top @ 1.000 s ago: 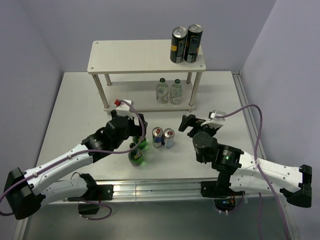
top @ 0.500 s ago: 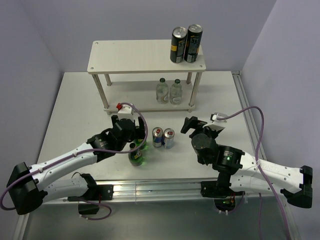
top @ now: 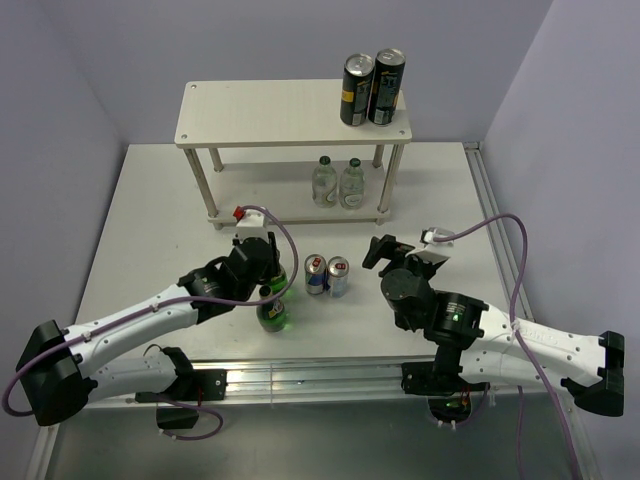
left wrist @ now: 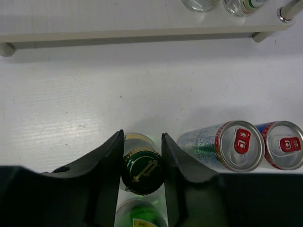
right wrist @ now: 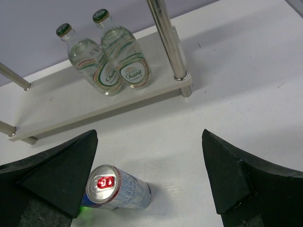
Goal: Place and organize the beverage onto the shelf
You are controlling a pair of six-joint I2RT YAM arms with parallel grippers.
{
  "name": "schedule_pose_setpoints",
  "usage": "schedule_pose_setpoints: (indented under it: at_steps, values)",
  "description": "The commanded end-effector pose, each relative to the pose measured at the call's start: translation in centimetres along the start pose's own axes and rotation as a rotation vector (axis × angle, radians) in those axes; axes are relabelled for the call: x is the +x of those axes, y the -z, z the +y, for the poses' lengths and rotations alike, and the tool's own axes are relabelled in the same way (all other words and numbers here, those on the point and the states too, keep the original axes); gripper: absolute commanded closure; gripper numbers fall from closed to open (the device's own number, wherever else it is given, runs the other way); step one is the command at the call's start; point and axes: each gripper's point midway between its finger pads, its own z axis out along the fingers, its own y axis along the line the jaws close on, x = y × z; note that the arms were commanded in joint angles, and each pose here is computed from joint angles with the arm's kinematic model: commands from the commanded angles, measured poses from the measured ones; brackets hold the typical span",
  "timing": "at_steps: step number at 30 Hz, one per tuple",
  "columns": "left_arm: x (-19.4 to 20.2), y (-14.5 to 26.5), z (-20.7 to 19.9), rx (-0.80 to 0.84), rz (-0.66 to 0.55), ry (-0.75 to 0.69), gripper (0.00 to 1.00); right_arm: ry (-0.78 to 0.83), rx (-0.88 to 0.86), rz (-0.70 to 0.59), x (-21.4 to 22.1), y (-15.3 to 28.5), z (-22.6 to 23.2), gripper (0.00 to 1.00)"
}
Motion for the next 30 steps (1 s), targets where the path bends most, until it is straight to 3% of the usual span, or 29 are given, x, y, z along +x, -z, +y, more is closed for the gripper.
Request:
schedule_pose_setpoints:
  at_steps: [1,2,5,7,26,30]
  values:
    - [-0.1,-0.5,0.1,-0.01,-0.026,-0.001,0.63,-0.013,0.03,-0.024,0.0,0.0,-0.7,0.03]
    - [-0.1,-0.6,0.1,-0.016,-0.026,-0.001,0.75,-0.012,0.032,-0.024,0.0,0.0,-0.8,0.03]
    - [-0.2,-0.6,0.4,-0.037,-0.027,-0.005,0.93,-0.01,0.033,-0.025,0.0,0.0,-0.8,0.03]
    - [-0.7,-0.5,0.5,-0.052,-0.034,-0.004,0.99,-0.01,0.034,-0.026,0.0,0.0,-0.8,0.04]
    - [-14.7,3.1,-0.6,-0.125,-0.29,-0.051,1.0,-0.022,0.039,-0.048,-0.8,0.1,-1.4,0.05]
    - [-19.9,4.7,-0.8,-0.119,-0.371,-0.02,1.0,-0.027,0.046,-0.058,-1.2,0.2,-1.7,0.05]
